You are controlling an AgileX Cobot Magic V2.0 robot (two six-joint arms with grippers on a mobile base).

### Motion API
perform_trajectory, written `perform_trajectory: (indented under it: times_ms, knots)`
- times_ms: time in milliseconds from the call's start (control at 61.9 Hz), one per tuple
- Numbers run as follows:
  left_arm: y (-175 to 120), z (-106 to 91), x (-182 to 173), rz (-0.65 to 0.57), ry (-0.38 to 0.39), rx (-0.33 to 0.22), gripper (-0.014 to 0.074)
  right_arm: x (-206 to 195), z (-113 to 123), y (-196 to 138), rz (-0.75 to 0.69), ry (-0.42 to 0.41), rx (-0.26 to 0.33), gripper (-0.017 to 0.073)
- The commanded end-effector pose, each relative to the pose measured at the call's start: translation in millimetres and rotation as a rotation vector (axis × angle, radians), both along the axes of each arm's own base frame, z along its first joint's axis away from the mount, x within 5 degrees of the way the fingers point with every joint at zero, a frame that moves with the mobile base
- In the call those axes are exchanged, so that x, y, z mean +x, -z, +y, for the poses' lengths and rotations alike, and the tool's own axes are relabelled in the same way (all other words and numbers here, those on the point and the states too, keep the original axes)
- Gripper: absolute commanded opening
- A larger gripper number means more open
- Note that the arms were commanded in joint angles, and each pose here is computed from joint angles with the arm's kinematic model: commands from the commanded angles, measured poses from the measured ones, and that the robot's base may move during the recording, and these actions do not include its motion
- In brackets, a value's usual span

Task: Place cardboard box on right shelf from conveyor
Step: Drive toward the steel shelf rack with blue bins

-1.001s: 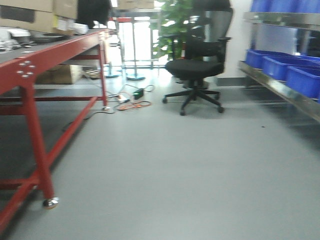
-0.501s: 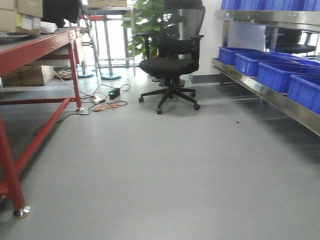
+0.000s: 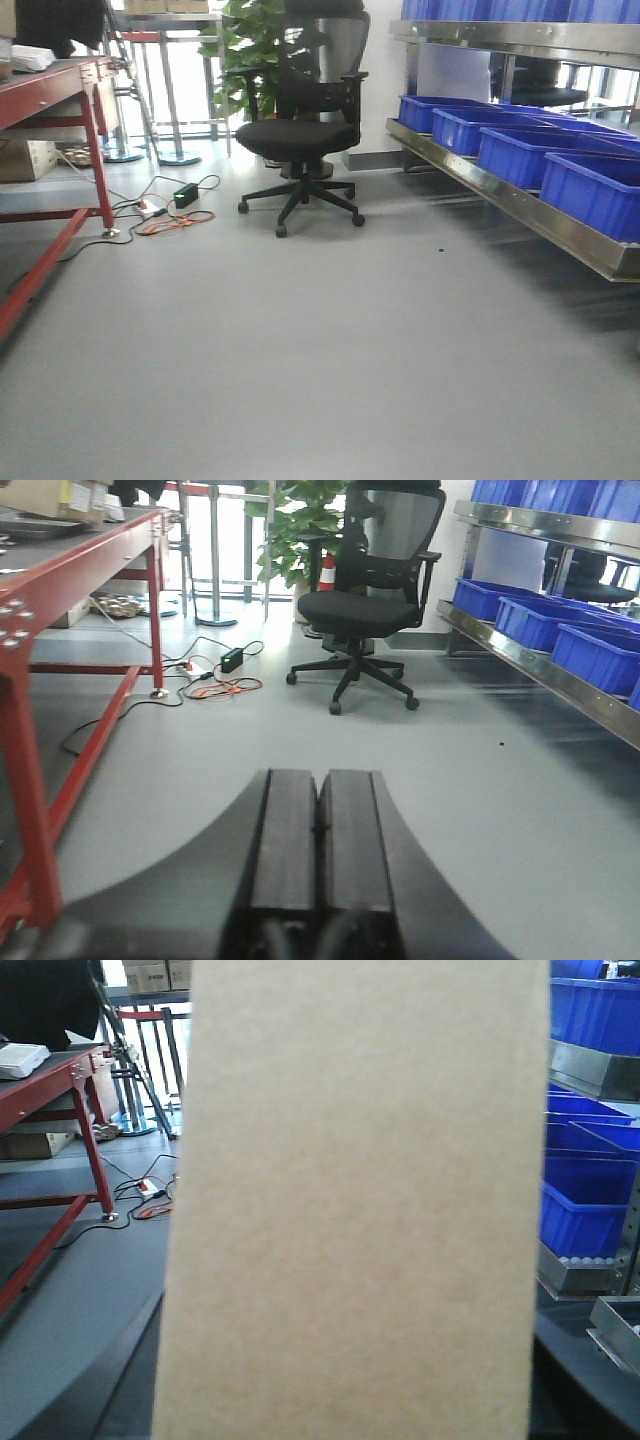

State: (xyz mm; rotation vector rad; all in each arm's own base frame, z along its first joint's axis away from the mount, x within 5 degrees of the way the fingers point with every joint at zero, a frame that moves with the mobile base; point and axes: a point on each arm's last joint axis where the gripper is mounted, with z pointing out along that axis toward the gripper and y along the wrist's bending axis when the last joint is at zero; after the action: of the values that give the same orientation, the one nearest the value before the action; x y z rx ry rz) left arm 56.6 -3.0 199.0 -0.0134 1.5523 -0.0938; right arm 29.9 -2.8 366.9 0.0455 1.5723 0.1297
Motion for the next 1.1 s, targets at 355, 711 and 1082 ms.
perform_trajectory:
  times_ms: [355, 711, 1082]
  knots:
    - [-10.0, 0.5, -1.7, -0.104, -0.001, -0.017, -0.0119, -1.2, 0.2, -16.7, -0.118, 0.004, -0.016, 0.0214]
    - [-10.0, 0.5, -1.7, -0.104, -0.001, -0.017, -0.0119, -1.2, 0.2, -16.7, -0.118, 0.004, -0.016, 0.0214]
    - [-10.0, 0.5, -1.7, -0.104, -0.001, -0.017, -0.0119, -1.2, 0.2, -16.7, -0.118, 0.004, -0.016, 0.0214]
